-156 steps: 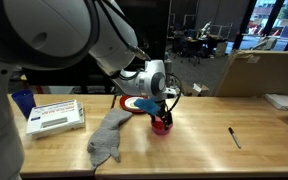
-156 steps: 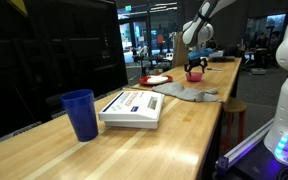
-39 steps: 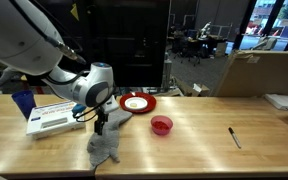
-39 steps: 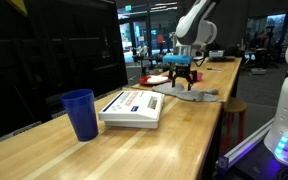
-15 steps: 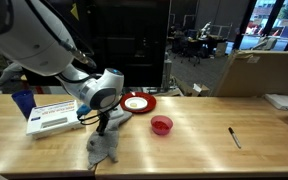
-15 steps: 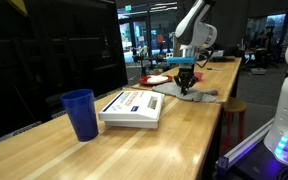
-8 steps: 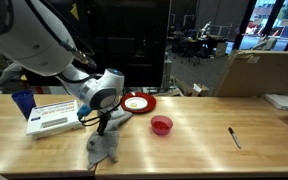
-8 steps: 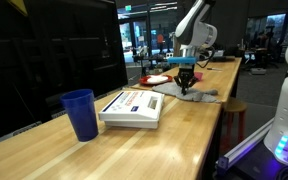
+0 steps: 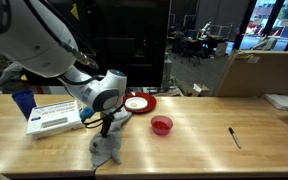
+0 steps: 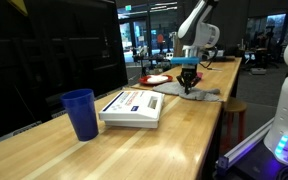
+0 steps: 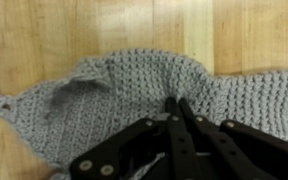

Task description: Move the pink bowl to the left and use the grey cloth to wipe the table

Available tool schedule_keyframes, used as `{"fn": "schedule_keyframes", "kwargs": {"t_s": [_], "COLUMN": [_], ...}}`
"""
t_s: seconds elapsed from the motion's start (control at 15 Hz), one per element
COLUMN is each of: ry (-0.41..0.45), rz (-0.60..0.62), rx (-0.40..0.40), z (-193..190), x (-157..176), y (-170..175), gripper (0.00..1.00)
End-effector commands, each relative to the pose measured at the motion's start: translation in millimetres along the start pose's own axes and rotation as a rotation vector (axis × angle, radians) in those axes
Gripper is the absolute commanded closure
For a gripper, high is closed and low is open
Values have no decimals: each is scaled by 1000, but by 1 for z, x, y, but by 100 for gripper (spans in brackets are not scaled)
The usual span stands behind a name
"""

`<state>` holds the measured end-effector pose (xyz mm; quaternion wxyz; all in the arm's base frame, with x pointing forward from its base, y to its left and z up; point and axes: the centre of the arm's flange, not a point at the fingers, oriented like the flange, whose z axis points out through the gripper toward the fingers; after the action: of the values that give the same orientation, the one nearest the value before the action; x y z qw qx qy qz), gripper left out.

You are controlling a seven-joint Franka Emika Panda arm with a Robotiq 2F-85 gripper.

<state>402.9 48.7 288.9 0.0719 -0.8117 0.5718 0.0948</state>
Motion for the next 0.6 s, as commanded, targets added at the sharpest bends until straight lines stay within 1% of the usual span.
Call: {"fn": "schedule_keyframes", "kwargs": {"t_s": [0.0, 0.53], "ry": [32, 68], "rz": [23, 86], "rx": [20, 65], "z": [-1, 0], "x": [13, 43], "y": [16, 28], "gripper": [99, 99]}}
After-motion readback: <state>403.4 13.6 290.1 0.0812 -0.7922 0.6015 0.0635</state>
